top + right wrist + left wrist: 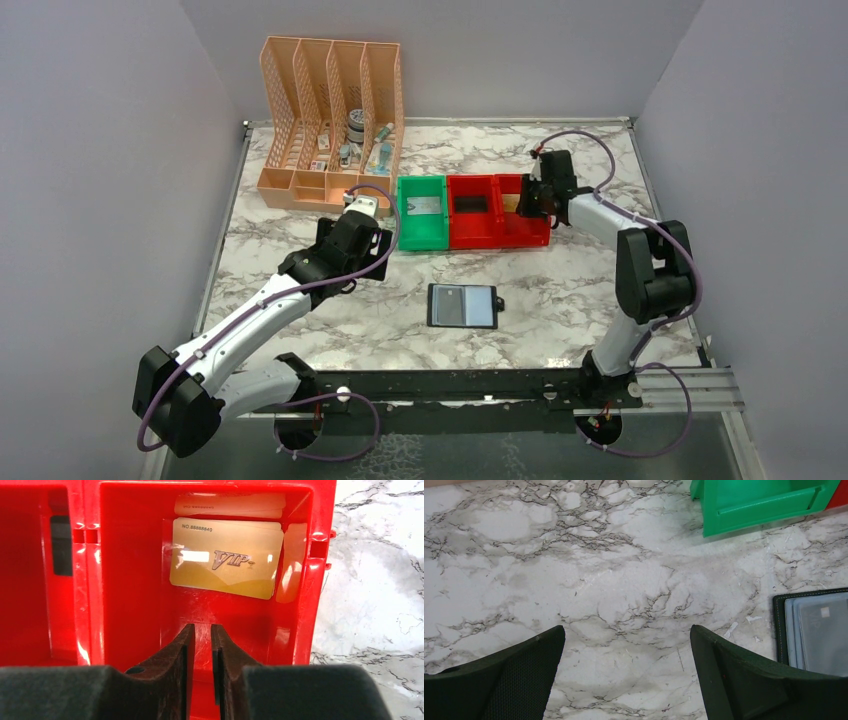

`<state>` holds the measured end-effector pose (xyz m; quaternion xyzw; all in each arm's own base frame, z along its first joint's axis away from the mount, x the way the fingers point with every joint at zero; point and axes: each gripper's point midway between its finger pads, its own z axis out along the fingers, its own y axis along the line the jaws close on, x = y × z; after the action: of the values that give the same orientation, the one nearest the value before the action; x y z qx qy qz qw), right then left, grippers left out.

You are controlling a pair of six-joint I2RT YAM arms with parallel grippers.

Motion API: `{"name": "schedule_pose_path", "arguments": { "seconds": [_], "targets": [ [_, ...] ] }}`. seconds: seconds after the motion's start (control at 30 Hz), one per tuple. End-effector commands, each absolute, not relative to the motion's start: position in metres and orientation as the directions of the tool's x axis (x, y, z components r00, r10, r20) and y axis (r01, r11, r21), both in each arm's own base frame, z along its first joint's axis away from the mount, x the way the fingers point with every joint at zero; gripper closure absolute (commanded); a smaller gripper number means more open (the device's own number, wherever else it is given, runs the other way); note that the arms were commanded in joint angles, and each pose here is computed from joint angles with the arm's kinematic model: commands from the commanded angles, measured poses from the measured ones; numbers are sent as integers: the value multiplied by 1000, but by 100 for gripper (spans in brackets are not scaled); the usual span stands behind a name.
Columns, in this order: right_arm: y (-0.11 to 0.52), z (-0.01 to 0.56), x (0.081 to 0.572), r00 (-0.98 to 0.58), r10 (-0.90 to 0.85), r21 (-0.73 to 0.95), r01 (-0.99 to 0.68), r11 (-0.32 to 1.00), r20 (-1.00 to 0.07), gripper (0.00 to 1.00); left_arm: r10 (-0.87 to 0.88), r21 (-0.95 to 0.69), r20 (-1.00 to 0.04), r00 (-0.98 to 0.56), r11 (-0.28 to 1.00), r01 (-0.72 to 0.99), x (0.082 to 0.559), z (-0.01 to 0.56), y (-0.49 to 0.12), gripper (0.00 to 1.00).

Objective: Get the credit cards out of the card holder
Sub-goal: Adjust the credit card in the storage box.

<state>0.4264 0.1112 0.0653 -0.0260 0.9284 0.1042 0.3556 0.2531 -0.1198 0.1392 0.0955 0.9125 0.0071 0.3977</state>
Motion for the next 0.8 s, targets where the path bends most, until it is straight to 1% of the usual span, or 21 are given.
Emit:
{"name": "schedule_pose_path", "arguments": {
  "seconds": [0.0,0.27,0.37,0.57,0.77],
  "targets": [
    [101,64,437,-739,20,98,-63,993,-674,81,187,87,-715,-673,980,181,251,137,-120,1],
    [110,46,442,-745,-6,56,-58,997,-668,81,190,94,-714,-674,980,177,251,136,-118,1],
    [106,41,445,-745,4,30,-21,999,-667,81,191,95,-713,-674,980,177,251,136,-118,1],
    [97,43,451,-713,41,-3,60,998,-700,81,191,91,-713,-675,979,181,251,136,-119,1],
    [93,38,456,-710,45,-23,85,996,-703,81,194,92,-709,-678,979,184,251,134,-120,1]
  ]
}}
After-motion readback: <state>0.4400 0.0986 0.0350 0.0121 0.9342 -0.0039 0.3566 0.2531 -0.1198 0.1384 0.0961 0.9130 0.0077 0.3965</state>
